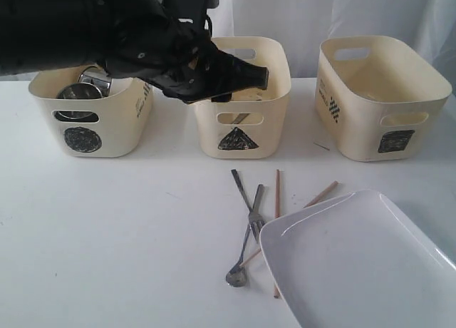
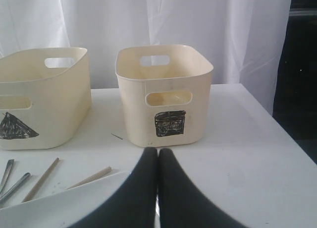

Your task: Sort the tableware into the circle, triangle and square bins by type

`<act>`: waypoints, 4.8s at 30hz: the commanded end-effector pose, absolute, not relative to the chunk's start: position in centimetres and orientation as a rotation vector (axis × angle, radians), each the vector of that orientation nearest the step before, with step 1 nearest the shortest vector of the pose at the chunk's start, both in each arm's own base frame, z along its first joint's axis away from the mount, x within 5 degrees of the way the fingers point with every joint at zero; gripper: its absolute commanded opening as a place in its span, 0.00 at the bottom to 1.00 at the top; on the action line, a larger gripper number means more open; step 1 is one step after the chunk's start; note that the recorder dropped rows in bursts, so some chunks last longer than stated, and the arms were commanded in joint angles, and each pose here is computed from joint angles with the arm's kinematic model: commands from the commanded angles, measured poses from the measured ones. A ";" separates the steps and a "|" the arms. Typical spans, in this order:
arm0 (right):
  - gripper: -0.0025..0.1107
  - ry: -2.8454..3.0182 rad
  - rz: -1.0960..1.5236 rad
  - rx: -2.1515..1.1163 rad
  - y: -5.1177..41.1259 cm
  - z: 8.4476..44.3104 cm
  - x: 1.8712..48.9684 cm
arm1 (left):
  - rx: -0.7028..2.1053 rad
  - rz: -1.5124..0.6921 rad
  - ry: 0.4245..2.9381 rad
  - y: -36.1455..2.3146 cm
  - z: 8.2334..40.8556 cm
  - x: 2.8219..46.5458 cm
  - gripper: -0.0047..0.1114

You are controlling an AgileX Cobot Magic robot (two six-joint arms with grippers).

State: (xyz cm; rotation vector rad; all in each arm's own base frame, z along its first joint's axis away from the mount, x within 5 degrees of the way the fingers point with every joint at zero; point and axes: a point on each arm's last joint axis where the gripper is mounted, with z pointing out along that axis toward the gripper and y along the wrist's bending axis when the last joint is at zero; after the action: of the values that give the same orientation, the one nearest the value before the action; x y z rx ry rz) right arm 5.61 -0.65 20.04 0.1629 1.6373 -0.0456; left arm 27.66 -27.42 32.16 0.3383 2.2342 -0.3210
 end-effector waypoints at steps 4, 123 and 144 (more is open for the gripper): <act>0.02 1.631 -0.053 0.154 -0.6 19.9 5.6 | 0.445 -0.401 2.210 -28.5 30.3 25.9 0.45; 0.02 1.631 -0.053 0.154 -0.6 19.9 5.6 | 1.090 -0.478 2.494 -25.8 28.0 29.2 0.49; 0.02 1.631 -0.053 0.154 -0.6 19.9 5.6 | 0.876 -0.448 1.978 -10.1 32.8 11.3 0.49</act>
State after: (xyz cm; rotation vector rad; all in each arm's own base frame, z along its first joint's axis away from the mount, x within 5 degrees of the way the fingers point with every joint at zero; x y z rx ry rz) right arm 5.61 -0.65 20.04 0.1629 1.6373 -0.0456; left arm 13.23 -11.72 33.49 0.8962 2.0197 -0.4434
